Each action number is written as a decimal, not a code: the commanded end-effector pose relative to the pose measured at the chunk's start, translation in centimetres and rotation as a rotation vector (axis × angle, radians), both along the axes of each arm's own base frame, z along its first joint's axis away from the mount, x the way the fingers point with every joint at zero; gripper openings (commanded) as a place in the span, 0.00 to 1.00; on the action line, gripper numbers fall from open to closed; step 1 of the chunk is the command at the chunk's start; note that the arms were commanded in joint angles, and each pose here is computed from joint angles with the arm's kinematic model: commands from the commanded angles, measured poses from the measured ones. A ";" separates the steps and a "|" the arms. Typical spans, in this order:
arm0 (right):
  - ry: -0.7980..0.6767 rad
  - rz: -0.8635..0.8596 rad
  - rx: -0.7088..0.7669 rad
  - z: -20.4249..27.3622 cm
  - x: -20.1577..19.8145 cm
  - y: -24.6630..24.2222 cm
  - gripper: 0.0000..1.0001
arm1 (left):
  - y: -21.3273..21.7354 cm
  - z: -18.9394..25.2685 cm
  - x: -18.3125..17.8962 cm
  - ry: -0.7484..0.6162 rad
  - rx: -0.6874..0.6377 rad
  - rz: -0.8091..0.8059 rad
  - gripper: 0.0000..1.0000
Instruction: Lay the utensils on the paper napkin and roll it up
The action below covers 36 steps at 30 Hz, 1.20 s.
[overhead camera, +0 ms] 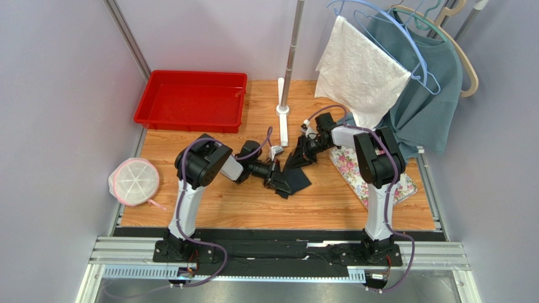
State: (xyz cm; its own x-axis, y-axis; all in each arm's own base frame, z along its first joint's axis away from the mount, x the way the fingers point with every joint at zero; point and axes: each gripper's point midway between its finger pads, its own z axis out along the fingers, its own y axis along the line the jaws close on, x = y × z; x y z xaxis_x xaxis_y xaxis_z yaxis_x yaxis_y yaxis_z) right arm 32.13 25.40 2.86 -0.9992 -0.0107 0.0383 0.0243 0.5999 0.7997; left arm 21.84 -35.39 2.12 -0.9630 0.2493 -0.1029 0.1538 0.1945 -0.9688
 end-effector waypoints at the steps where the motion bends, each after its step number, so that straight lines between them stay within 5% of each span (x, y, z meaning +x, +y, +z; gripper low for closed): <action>1: -0.160 -0.031 -0.074 2.0 3.4 -1.8 0.22 | 0.8 -5.8 1.2 0.011 0.142 0.132 0.00; 11: -0.203 -0.080 -0.224 2.9 1.5 -4.7 0.59 | 0.6 -5.3 1.6 -0.010 0.125 0.136 0.00; 23: -0.197 -0.052 -0.314 -0.9 2.4 -4.2 0.56 | 0.6 -5.3 1.5 -0.022 0.128 0.133 0.00; 36: -0.120 -0.031 -0.428 -4.5 0.8 -4.8 0.41 | 0.5 -5.0 1.7 -0.030 0.126 0.133 0.00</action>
State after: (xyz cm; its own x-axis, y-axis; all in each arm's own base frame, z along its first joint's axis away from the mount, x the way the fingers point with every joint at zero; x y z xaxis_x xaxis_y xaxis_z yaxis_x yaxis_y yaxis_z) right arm 33.75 22.40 2.44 -0.9919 0.0158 -0.1264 -0.0633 0.8000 0.5966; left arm 22.35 -35.64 2.25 -0.9677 0.2294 -0.1047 0.1483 0.1819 -0.9721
